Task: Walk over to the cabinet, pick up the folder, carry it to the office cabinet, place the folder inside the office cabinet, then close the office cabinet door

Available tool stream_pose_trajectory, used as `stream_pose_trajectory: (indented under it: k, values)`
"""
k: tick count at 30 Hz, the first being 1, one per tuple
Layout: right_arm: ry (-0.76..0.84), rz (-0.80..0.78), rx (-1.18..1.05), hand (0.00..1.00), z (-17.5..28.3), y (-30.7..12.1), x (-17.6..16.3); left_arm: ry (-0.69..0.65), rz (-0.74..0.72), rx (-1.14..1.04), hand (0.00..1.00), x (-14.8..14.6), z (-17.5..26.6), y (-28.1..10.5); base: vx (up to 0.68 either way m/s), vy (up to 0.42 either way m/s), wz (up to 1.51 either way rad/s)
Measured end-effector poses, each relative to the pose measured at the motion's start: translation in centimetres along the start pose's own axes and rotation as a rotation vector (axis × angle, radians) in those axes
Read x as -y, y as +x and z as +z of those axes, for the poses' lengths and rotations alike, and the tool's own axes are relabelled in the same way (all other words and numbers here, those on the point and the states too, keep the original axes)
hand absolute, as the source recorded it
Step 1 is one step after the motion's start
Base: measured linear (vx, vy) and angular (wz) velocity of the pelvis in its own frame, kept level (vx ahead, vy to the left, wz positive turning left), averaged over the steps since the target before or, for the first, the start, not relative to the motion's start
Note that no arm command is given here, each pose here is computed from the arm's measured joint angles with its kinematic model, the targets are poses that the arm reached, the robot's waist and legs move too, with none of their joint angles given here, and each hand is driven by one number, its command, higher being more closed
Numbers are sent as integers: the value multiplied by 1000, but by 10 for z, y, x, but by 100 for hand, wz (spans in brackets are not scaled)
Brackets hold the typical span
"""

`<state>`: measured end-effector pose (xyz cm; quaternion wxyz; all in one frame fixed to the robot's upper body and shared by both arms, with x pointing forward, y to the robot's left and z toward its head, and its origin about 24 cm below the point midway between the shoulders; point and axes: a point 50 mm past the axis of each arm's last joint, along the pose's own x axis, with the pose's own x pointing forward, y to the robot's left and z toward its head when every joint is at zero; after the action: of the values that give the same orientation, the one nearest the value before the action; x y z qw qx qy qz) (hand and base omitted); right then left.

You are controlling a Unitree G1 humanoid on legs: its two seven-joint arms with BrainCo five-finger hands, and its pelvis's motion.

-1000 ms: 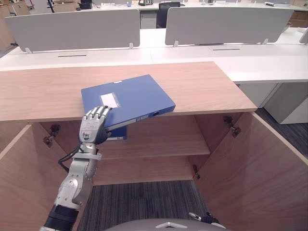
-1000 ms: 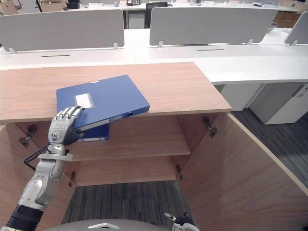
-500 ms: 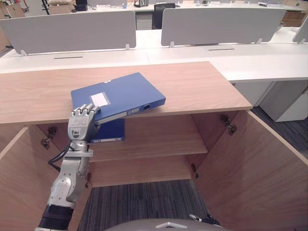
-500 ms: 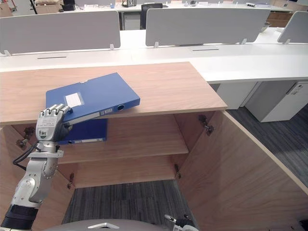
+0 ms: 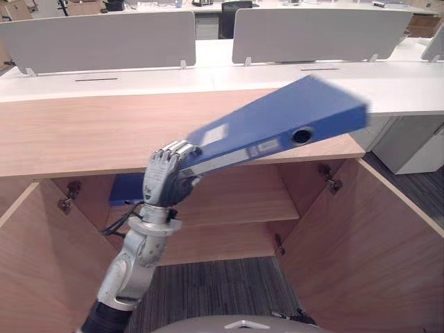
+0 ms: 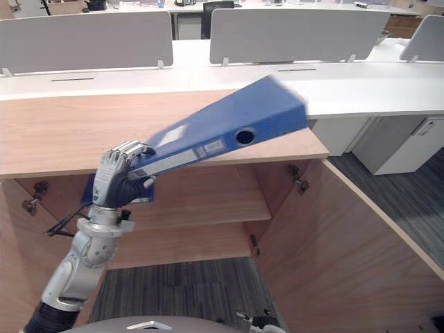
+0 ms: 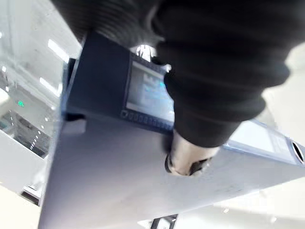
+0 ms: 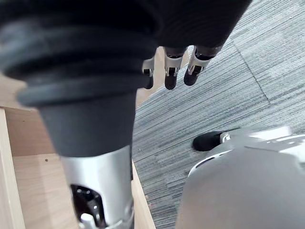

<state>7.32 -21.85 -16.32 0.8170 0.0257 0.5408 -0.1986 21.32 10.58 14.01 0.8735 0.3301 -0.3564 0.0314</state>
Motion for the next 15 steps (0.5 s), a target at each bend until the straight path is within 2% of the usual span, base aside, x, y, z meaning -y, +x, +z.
stream_pose_trajectory:
  k: [1, 3, 8, 11, 15]
  values:
    - [-3, 1, 4, 0, 0, 0, 0, -45, 13, -2, 100, 0, 3, 1, -24, -5, -18]
    - [-17, -1, 14, 0, 2, 0, -2, -220, 56, -20, 100, -1, 10, 3, -30, -12, -16]
    - [14, -14, 38, 0, 5, -1, -4, -479, 152, -76, 100, -5, 15, 6, -15, -14, -7]
    - [25, 18, 128, 0, 19, -6, -11, -576, 208, -96, 100, -11, 19, 4, -42, -17, -7]
    - [130, 115, 403, 0, 70, -28, -40, -750, 274, -112, 100, -21, 25, -2, -49, -11, -9]
